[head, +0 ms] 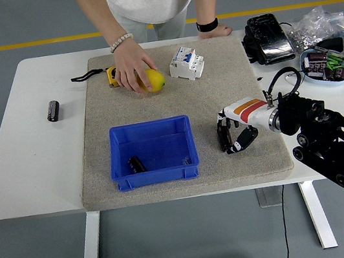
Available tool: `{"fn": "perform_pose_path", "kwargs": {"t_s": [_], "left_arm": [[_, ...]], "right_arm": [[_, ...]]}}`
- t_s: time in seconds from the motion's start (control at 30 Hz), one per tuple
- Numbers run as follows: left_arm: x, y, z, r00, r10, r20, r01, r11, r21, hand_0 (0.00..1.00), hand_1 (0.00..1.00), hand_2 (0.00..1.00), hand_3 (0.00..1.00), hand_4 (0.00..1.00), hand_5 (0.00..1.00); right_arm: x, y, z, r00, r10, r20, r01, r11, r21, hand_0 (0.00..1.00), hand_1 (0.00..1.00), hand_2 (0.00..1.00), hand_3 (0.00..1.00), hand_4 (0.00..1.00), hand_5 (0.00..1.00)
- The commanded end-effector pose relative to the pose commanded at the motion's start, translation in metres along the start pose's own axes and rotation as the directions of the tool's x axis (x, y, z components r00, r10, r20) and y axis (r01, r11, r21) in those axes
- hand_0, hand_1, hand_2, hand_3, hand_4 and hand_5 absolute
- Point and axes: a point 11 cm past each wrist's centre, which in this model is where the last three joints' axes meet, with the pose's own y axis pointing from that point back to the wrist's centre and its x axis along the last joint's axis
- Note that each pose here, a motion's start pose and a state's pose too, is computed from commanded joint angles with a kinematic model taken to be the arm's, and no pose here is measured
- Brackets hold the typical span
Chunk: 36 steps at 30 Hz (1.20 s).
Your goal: Pick up the battery,place it into the box
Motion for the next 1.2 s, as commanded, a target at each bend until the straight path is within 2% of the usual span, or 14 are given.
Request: {"fn": "perform_pose_path", "kwargs": {"t_s": [0.3, 0.5, 0.63, 0.8, 0.87, 0.93, 0.97, 1.13, 1.17, 1.2], "left_arm": [[0.001, 0.0, 0.001, 1.0, 0.0, 0.002, 0.0, 1.0, -0.001, 0.685, 0.659, 0.739, 0.673, 0.68, 0.516], [0.001, 0.0, 0.001, 1.0, 0.001, 0.001, -0.001, 1.0, -0.001, 0.685, 0.659, 0.74, 0.673, 0.68, 0.515], [0.002, 0.0, 0.0, 1.0, 0.003, -0.002, -0.003, 1.0, 0.0, 0.685, 0.661, 0.742, 0.673, 0.68, 0.516], [0.003, -0.001, 0.0, 1.0, 0.005, -0.005, -0.005, 1.0, 0.0, 0.685, 0.66, 0.742, 0.675, 0.68, 0.517], [0.003, -0.001, -0.001, 1.0, 0.007, -0.005, -0.007, 1.0, 0.0, 0.685, 0.66, 0.742, 0.675, 0.68, 0.517], [0.004, -0.001, -0.001, 1.0, 0.007, -0.006, -0.007, 1.0, 0.0, 0.685, 0.66, 0.742, 0.675, 0.68, 0.517], [0.004, -0.001, -0.001, 1.0, 0.007, -0.006, -0.007, 1.0, 0.0, 0.685, 0.66, 0.741, 0.676, 0.68, 0.516], [0.004, -0.001, 0.001, 1.0, 0.007, -0.004, -0.007, 1.0, -0.005, 0.685, 0.66, 0.741, 0.676, 0.68, 0.516], [0.004, -0.001, 0.001, 1.0, 0.008, -0.004, -0.008, 1.0, -0.006, 0.685, 0.658, 0.739, 0.673, 0.68, 0.517], [0.004, -0.001, 0.001, 1.0, 0.008, -0.004, -0.009, 1.0, -0.006, 0.685, 0.658, 0.739, 0.673, 0.68, 0.517]], "right_arm": [[0.013, 0.004, 0.005, 1.0, 0.019, -0.02, -0.02, 1.0, -0.004, 0.371, 0.427, 0.48, 0.498, 0.853, 0.249], [0.038, 0.007, -0.002, 0.997, 0.077, -0.032, -0.077, 0.997, 0.019, 0.38, 0.422, 0.475, 0.494, 0.848, 0.241], [0.062, 0.011, -0.022, 0.99, 0.129, -0.053, -0.125, 0.989, 0.073, 0.375, 0.424, 0.477, 0.494, 0.85, 0.246], [0.083, 0.016, -0.047, 0.981, 0.174, -0.087, -0.161, 0.977, 0.137, 0.35, 0.426, 0.481, 0.495, 0.831, 0.238], [0.09, 0.019, -0.066, 0.977, 0.191, -0.092, -0.171, 0.967, 0.187, 0.35, 0.426, 0.481, 0.495, 0.831, 0.238], [0.091, 0.019, -0.084, 0.976, 0.192, -0.099, -0.165, 0.959, 0.231, 0.35, 0.426, 0.481, 0.495, 0.831, 0.238], [0.09, 0.018, -0.093, 0.977, 0.185, -0.107, -0.154, 0.955, 0.252, 0.357, 0.44, 0.515, 0.523, 0.855, 0.285], [0.078, 0.01, -0.124, 0.977, 0.141, -0.158, -0.086, 0.946, 0.312, 0.357, 0.44, 0.515, 0.523, 0.855, 0.285], [0.075, 0.009, -0.128, 0.977, 0.134, -0.164, -0.076, 0.945, 0.319, 0.488, 0.589, 0.703, 0.608, 0.939, 0.371], [0.073, 0.007, -0.131, 0.978, 0.129, -0.166, -0.07, 0.944, 0.324, 0.488, 0.589, 0.703, 0.608, 0.939, 0.371]]}}
